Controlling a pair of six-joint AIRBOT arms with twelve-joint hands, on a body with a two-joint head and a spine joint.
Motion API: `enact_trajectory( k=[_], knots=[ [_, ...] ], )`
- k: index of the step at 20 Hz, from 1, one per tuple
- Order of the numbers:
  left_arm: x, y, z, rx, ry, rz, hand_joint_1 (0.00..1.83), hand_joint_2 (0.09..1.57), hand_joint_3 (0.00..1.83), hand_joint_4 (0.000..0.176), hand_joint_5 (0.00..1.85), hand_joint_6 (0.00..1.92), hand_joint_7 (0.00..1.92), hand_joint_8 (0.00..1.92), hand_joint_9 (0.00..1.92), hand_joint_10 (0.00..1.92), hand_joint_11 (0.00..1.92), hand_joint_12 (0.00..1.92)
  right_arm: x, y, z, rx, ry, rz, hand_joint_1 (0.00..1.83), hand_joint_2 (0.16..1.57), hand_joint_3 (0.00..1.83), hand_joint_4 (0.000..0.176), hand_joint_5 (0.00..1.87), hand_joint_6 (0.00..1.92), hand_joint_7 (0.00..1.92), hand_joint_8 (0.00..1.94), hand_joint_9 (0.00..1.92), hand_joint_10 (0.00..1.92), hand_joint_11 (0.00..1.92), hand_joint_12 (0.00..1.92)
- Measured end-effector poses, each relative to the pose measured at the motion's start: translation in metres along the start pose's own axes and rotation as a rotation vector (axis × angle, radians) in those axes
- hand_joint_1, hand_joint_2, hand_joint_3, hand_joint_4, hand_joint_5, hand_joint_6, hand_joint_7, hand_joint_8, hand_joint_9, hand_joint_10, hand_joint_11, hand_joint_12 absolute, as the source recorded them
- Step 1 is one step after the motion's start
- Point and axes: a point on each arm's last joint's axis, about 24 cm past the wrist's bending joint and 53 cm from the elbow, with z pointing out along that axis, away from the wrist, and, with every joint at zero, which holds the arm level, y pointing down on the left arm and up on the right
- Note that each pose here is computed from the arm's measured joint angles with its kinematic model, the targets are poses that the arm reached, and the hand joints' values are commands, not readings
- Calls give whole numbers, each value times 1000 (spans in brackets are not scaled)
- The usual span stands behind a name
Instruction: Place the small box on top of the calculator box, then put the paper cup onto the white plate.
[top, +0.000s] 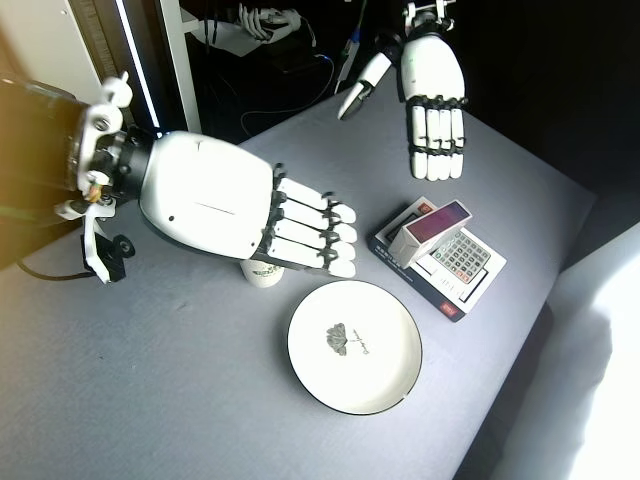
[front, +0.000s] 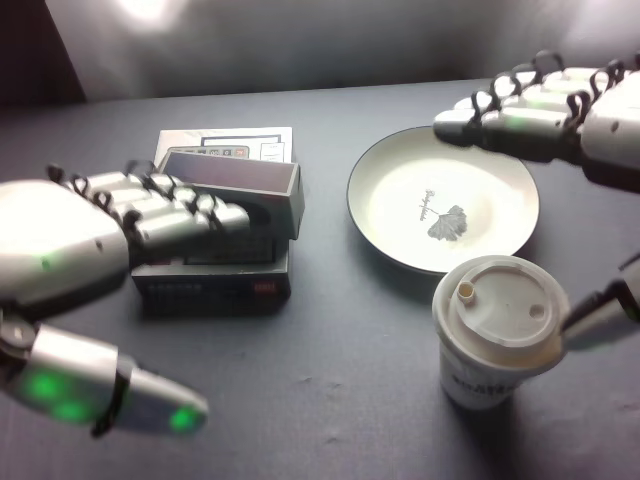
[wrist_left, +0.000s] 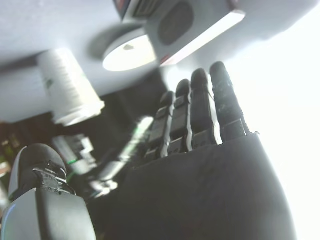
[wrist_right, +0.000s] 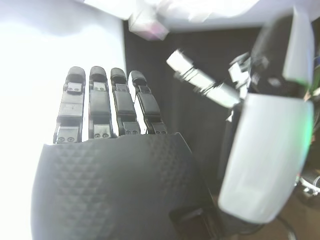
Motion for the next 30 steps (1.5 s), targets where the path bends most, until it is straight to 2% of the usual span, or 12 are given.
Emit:
enact_trajectory(
  k=[1, 4, 6, 10, 11, 13, 18, 23, 26, 30],
  knots=[
    [5, -3, -2, 17, 18, 29, 190, 942, 5, 0, 16, 2, 68, 4, 69, 2, 0, 112, 7, 2, 3, -1, 28, -12, 1234, 802, 19, 0, 0, 0, 0, 0, 0, 0, 0, 0],
    [9, -8, -7, 41, 34, 73, 183, 961, 7, 0, 13, 0, 69, 2, 63, 3, 0, 88, 16, 8, 4, -17, 65, 35, 1324, 909, 41, 0, 0, 0, 0, 0, 0, 0, 0, 0],
    [13, -8, -7, 39, 44, 69, 170, 965, 6, 0, 25, 4, 78, 4, 79, 9, 14, 91, 17, 11, 4, -27, 76, 48, 1358, 944, 15, 0, 0, 0, 0, 0, 0, 0, 0, 0],
    [18, -9, -8, 42, 59, 78, 206, 962, 3, 0, 48, 7, 100, 8, 96, 9, 15, 105, 33, 15, 5, -42, 137, 20, 1361, 951, 12, 0, 0, 0, 0, 0, 0, 0, 0, 0],
    [18, -9, -8, 40, 61, 79, 198, 960, 0, 0, 60, 2, 108, 6, 113, 3, 2, 192, 35, 18, 5, -52, 147, 20, 1391, 944, 7, 0, 0, 0, 0, 0, 0, 0, 0, 0],
    [20, -8, -8, 36, 65, 82, 178, 957, 0, 0, 38, 0, 89, 0, 105, 0, 0, 215, 38, 23, 4, -73, 163, 14, 1389, 933, 1, 0, 0, 0, 0, 0, 0, 0, 0, 0],
    [22, -8, -8, 40, 76, 96, 150, 979, 3, 0, 31, 7, 73, 4, 91, 5, 13, 155, 50, 30, 2, -99, 219, -4, 1384, 967, 13, 0, 0, 0, 0, 0, 0, 0, 0, 0],
    [23, -8, -8, 41, 80, 104, 135, 987, 0, 0, 47, 0, 84, 1, 105, 0, 0, 231, 49, 26, 8, -103, 226, 17, 1427, 966, 7, 0, 0, 0, 0, 0, 0, 0, 0, 0],
    [23, -8, -8, 40, 80, 103, 115, 992, 1, 0, 27, 0, 64, 1, 90, 0, 0, 240, 58, 25, 10, -100, 258, 15, 1436, 989, 13, 0, 0, 0, 0, 0, 0, 0, 0, 0],
    [23, -8, -8, 42, 77, 103, 184, 988, 0, 0, 55, 4, 89, 4, 110, 3, 0, 274, 64, 23, 9, -98, 280, 18, 1447, 967, 0, 0, 0, 0, 0, 0, 0, 0, 0, 0]
  ],
)
